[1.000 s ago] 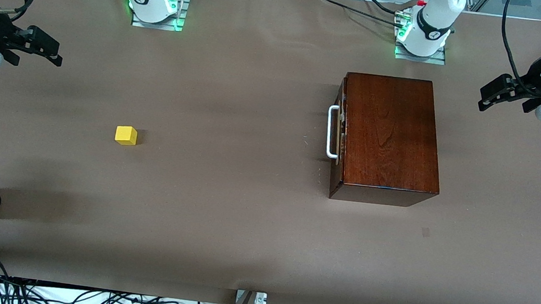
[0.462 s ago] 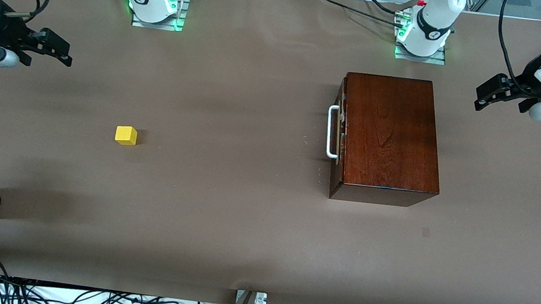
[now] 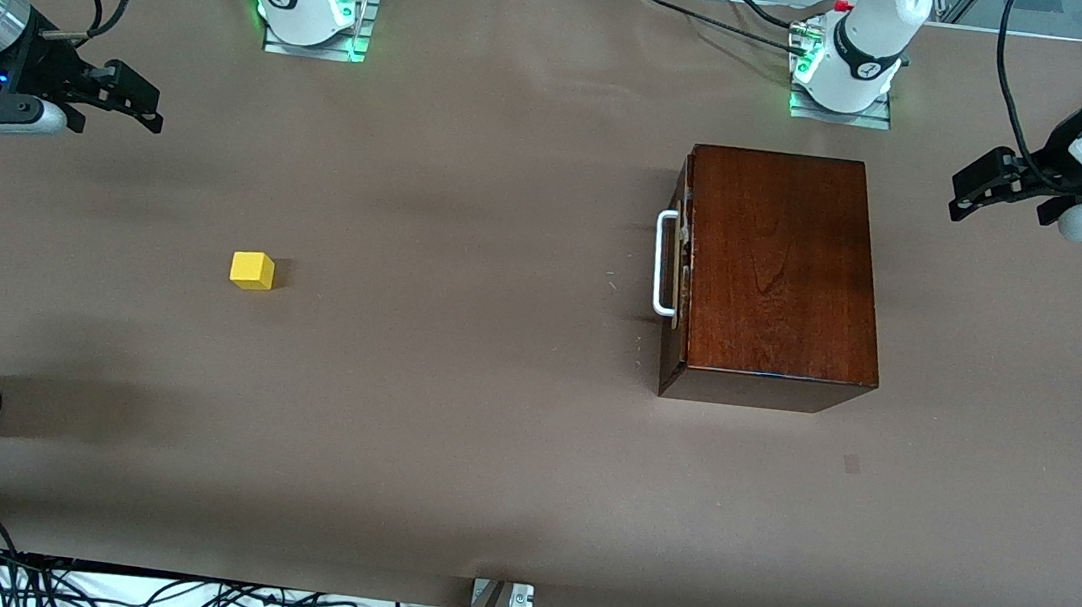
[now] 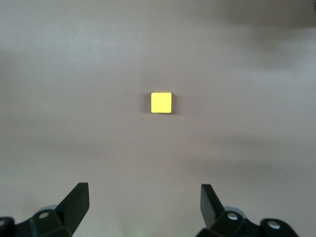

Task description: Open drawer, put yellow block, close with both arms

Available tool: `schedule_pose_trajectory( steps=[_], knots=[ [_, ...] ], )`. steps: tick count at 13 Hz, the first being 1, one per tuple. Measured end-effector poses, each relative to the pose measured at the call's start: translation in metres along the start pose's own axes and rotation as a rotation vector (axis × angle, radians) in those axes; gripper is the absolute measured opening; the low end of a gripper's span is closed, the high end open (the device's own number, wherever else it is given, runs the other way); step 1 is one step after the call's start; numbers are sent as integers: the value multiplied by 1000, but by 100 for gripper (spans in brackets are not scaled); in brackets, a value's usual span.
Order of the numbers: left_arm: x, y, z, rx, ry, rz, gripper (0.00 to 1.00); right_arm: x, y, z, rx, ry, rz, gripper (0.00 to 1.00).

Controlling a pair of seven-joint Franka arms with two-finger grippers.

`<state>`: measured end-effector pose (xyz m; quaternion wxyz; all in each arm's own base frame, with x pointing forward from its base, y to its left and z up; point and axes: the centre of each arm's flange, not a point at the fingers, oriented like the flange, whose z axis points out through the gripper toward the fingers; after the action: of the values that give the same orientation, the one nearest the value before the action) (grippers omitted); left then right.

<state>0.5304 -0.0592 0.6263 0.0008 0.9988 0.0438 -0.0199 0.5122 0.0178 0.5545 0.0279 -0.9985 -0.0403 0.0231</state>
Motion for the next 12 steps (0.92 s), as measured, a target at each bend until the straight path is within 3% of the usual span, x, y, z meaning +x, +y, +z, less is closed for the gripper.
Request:
schedule_pose_trajectory(
  steps=[6,12],
  knots=[
    [-1,20,2,1,2,7,100,0,-1,1,0,0,-2,100],
    [-16,143,36,9,-25,-8,100,2,-5,1,-2,11,-8,100]
  ],
)
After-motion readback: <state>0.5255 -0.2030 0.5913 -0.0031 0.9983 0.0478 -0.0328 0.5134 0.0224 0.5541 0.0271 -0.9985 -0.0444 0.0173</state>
